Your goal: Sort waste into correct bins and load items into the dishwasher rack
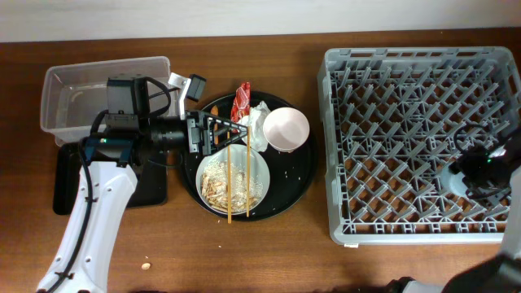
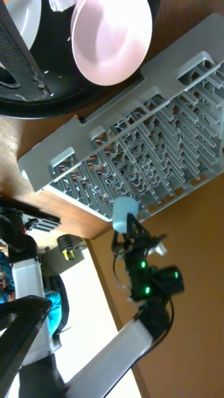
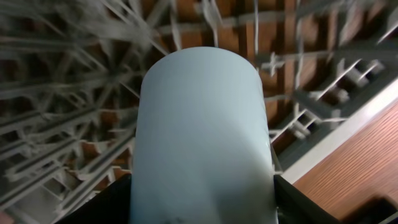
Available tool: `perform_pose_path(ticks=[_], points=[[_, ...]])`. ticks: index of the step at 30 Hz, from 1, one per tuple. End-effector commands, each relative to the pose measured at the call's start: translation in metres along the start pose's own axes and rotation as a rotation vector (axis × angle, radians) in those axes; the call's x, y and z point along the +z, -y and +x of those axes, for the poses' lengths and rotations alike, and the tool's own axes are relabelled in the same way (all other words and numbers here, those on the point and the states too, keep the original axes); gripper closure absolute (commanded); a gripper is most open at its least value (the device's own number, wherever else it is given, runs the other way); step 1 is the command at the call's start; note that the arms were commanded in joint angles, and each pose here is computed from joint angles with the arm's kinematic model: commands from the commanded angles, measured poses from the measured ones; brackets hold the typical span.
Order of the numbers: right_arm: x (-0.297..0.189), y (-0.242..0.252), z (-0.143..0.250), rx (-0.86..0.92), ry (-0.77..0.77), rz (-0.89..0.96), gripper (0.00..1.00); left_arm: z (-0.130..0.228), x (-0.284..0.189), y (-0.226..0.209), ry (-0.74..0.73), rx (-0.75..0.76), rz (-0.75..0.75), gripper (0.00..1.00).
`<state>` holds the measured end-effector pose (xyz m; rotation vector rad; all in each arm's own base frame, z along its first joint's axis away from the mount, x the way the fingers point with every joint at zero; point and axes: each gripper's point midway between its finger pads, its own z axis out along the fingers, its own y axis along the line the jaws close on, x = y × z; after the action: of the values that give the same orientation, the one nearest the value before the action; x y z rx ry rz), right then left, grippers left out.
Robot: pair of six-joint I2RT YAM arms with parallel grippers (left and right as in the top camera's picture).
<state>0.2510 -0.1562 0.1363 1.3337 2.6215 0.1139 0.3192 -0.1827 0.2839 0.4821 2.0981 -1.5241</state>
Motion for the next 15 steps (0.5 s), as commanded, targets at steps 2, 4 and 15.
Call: perform_pose_path(ticks=[2,4,15], points=[[0.007,-0.008,0.008,0.008,-0.083,-0.049,0.02,-0.001,0.000,0.002,0.002,0.010,-0.001,0.01],[-0.013,-0.027,0.008,-0.079,-0.043,-0.136,0.02,-0.001,0.000,0.002,0.002,0.010,-0.001,0.01],[-0.105,-0.254,0.190,-0.986,0.207,-0.588,0.11,-0.004,-0.140,-0.028,0.267,-0.015,-0.925,0.01]])
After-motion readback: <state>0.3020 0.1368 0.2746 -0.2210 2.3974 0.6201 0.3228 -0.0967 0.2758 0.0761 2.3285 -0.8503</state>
